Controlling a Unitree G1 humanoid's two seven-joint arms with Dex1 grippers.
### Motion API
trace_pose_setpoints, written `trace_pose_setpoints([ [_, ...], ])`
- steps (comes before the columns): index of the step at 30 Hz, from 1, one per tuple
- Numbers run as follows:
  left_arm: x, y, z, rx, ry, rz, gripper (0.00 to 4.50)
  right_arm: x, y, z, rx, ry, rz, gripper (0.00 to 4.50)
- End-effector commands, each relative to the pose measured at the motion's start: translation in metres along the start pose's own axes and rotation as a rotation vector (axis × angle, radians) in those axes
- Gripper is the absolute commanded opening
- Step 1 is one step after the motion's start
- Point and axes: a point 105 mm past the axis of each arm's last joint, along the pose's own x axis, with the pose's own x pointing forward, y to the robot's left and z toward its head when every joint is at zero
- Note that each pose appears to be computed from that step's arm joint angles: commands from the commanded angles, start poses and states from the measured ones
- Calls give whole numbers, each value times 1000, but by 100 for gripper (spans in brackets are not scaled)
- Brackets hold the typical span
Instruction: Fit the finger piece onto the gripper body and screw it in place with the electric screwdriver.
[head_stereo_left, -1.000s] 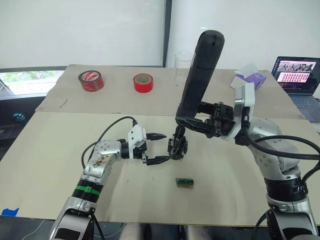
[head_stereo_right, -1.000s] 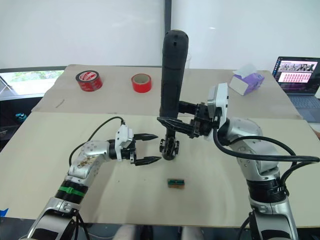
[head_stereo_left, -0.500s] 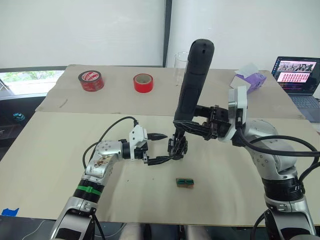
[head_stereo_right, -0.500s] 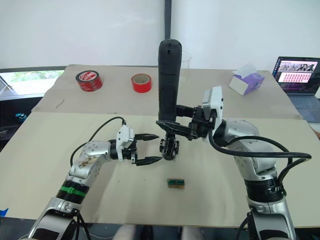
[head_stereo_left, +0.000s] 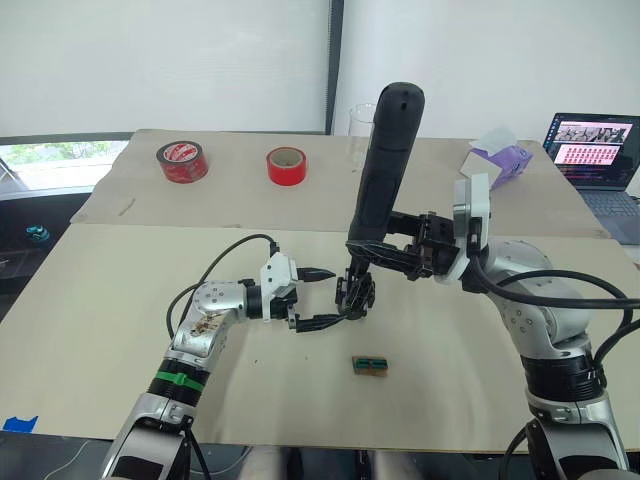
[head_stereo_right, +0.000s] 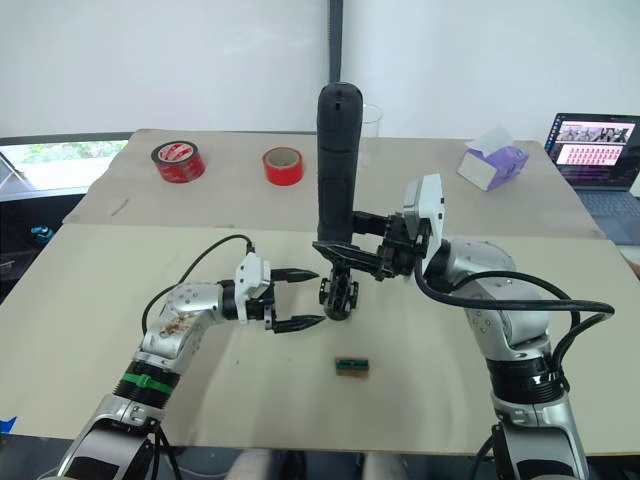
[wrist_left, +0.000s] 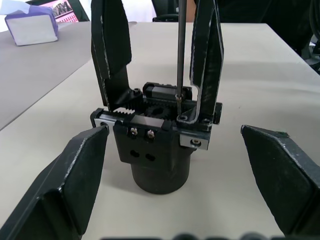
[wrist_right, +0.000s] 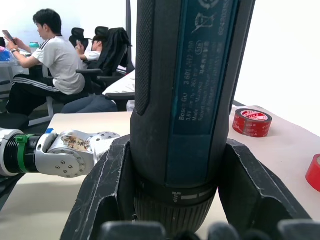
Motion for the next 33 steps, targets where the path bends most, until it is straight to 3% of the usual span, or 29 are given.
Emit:
trace_pose_setpoints([
  [1,3,2,9,48,-14,-2,450,4,3,17,-55,-43,26,193],
  [33,9,1,7,43,-12,0,450,4,3,13,-45,-46,26,193],
])
